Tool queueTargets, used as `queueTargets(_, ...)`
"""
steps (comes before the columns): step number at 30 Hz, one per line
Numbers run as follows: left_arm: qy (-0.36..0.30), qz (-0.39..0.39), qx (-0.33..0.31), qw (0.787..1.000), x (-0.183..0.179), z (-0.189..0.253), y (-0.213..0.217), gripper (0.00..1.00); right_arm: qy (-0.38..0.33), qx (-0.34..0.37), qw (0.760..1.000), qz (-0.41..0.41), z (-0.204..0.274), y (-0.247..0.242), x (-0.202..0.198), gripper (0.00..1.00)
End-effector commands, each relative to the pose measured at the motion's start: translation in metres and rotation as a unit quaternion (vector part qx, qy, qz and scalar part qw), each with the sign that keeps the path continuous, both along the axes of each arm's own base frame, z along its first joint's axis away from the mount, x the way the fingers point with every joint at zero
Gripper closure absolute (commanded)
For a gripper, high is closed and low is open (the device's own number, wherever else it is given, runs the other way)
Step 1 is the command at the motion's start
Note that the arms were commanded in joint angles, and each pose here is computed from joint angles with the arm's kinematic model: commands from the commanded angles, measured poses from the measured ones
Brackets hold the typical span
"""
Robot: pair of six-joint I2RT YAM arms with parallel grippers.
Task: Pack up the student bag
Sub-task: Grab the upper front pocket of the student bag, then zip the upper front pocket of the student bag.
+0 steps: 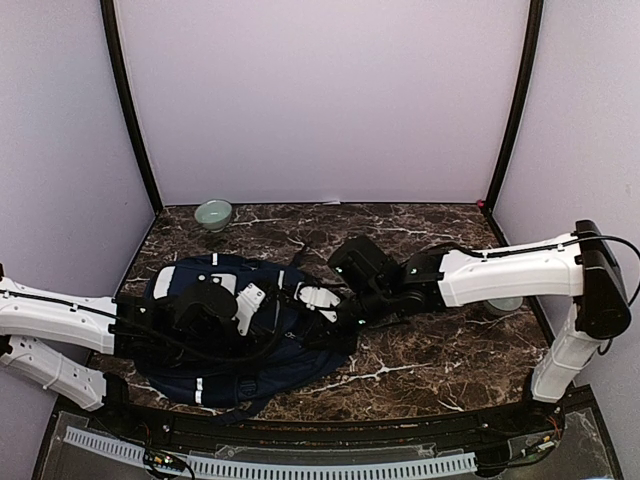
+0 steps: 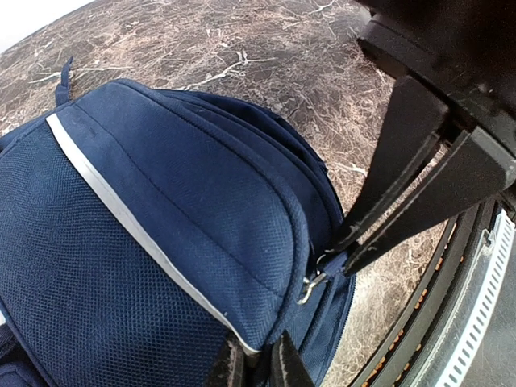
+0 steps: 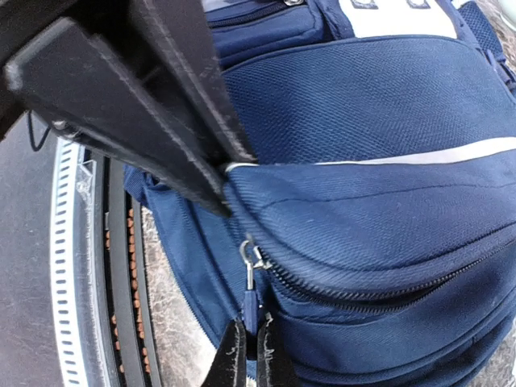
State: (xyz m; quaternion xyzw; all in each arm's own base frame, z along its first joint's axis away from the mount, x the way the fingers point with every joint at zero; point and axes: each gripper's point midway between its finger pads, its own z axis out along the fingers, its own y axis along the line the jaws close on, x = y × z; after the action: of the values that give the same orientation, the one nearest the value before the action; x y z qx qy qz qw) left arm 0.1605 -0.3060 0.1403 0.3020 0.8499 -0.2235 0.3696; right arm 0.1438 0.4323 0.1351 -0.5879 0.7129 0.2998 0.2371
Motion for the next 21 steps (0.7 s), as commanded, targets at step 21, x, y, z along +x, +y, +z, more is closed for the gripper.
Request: queueTargets(21, -0.036, -0.166, 0.029, 0.985, -0.035, 0.002, -0.041, 1.00, -0.050, -0.045, 0.995, -0.074, -0.027, -0.075, 0.120, 1.00)
